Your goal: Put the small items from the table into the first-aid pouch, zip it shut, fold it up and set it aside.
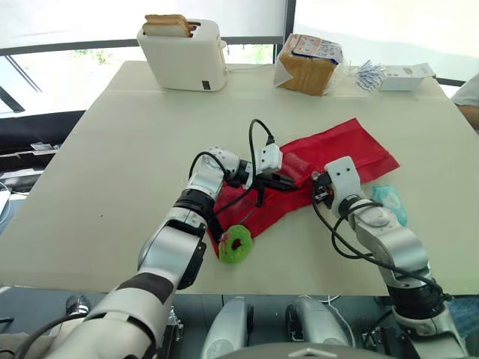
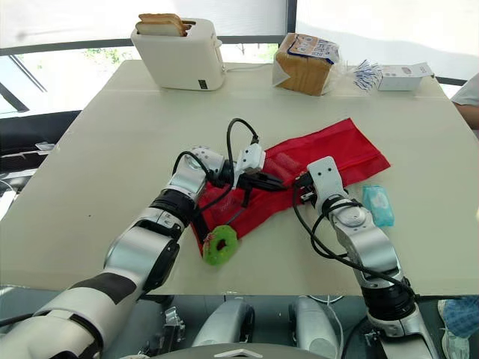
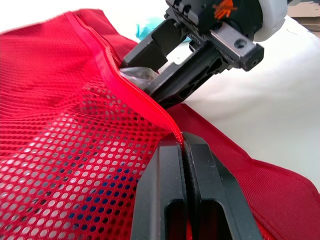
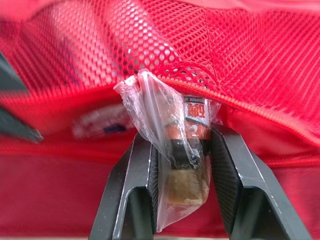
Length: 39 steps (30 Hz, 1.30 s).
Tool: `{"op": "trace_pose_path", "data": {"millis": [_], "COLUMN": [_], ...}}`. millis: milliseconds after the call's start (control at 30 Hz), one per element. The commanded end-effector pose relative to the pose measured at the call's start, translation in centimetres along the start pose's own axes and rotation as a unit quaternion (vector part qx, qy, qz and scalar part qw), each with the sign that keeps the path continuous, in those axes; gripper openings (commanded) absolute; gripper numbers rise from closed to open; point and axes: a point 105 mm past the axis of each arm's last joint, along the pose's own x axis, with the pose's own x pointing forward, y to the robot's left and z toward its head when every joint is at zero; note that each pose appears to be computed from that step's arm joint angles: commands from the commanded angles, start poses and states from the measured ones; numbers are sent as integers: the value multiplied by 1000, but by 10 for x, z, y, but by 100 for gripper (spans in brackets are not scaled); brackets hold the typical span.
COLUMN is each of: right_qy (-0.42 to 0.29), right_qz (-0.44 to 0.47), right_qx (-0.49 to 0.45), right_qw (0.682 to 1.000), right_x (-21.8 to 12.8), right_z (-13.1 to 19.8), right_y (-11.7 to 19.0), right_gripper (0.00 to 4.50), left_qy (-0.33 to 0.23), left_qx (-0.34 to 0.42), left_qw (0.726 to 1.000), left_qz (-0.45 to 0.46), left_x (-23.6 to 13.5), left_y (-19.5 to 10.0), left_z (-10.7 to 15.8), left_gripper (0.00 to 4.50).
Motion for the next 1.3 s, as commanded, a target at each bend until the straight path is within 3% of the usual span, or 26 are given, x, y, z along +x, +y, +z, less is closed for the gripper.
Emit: {"op": "trace_pose_path", "data": {"millis": [33, 133, 600, 933, 1300], "right_qy": [-35, -31, 12, -15, -14], "right_qz": [45, 68, -37, -30, 15], "right_qx": [-45, -51, 12, -49, -165], "right_qw": [997, 996, 999, 998, 986], "right_x": [-9, -14, -27, 0, 1], "right_z": [14, 12, -15, 0, -3], "right_y": [17, 24, -12, -14, -14], "right_gripper": [95, 95, 95, 95, 95], "left_qy": [-1, -1, 2, 7, 10], "left_qx": [24, 25, 32, 38, 33], "left_qw": [1000, 1000, 999, 998, 999], "left_qz": [-13, -16, -20, -43, -42], "left_x": [5, 6, 12, 19, 19], "left_y": [1, 1, 1, -4, -5], "left_z": [10, 10, 10, 9, 4], "left_gripper": [0, 0, 0, 0, 0]}}
